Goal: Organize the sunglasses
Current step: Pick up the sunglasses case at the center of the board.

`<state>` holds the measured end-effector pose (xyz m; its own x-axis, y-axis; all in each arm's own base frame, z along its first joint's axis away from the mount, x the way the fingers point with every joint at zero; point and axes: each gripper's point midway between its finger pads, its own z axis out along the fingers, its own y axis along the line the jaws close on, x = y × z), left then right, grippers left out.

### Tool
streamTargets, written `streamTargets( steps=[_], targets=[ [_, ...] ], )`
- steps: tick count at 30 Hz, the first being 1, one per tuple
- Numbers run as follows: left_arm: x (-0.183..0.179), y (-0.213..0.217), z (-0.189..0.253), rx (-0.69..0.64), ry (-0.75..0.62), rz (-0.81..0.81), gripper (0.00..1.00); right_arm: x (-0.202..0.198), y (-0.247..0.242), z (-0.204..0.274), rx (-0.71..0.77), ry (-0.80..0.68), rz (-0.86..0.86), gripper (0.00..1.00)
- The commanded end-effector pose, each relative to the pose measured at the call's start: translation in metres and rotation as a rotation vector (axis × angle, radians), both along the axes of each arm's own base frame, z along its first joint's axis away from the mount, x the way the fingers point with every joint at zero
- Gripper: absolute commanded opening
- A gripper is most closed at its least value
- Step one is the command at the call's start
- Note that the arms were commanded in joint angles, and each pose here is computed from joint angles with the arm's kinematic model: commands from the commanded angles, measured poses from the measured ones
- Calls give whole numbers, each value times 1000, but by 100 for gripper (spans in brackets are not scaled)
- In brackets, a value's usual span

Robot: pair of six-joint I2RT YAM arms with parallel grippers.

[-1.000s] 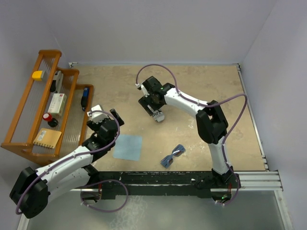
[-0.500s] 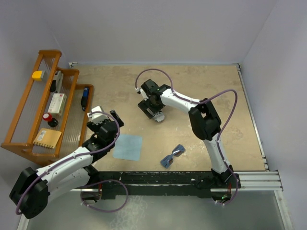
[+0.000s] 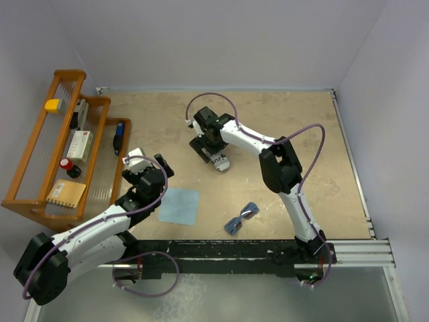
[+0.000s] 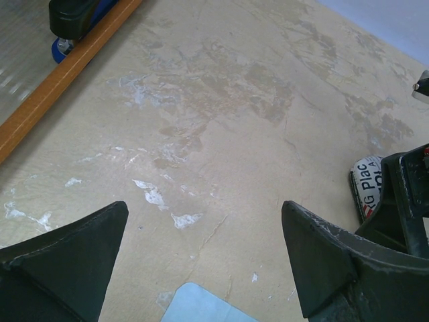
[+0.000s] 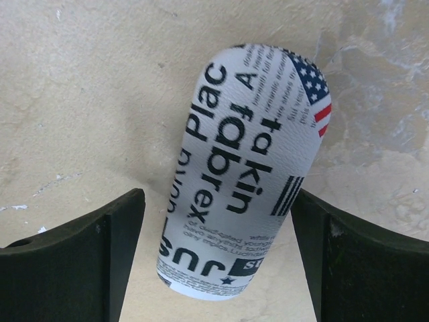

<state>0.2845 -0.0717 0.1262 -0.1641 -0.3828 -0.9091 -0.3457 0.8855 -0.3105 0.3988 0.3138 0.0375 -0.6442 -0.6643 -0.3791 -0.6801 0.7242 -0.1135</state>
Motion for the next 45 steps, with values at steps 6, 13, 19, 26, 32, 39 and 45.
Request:
streamTargets(
  steps=[6, 13, 19, 26, 32, 39, 45],
  targets=[
    [5, -3, 5, -32, -30, 5, 94, -4, -5, 10, 15, 29, 6, 91],
    [3, -1, 5, -29, -30, 8, 94, 0, -6, 3, 20, 45, -2, 89],
    [2, 1, 3, -23, -27, 11, 95, 3, -11, -4, 11, 56, -16, 88],
    [3, -1, 5, -24, -29, 6, 95, 0, -9, -12, 15, 80, -14, 86],
    [2, 1, 5, -17, -28, 10, 95, 1, -7, -14, 19, 95, -9, 86],
    [3, 0, 2, -15, -24, 11, 95, -4, -7, -21, 20, 122, -5, 80],
    [3, 0, 2, -18, -26, 11, 95, -6, -10, -22, 11, 123, -14, 77]
  ],
)
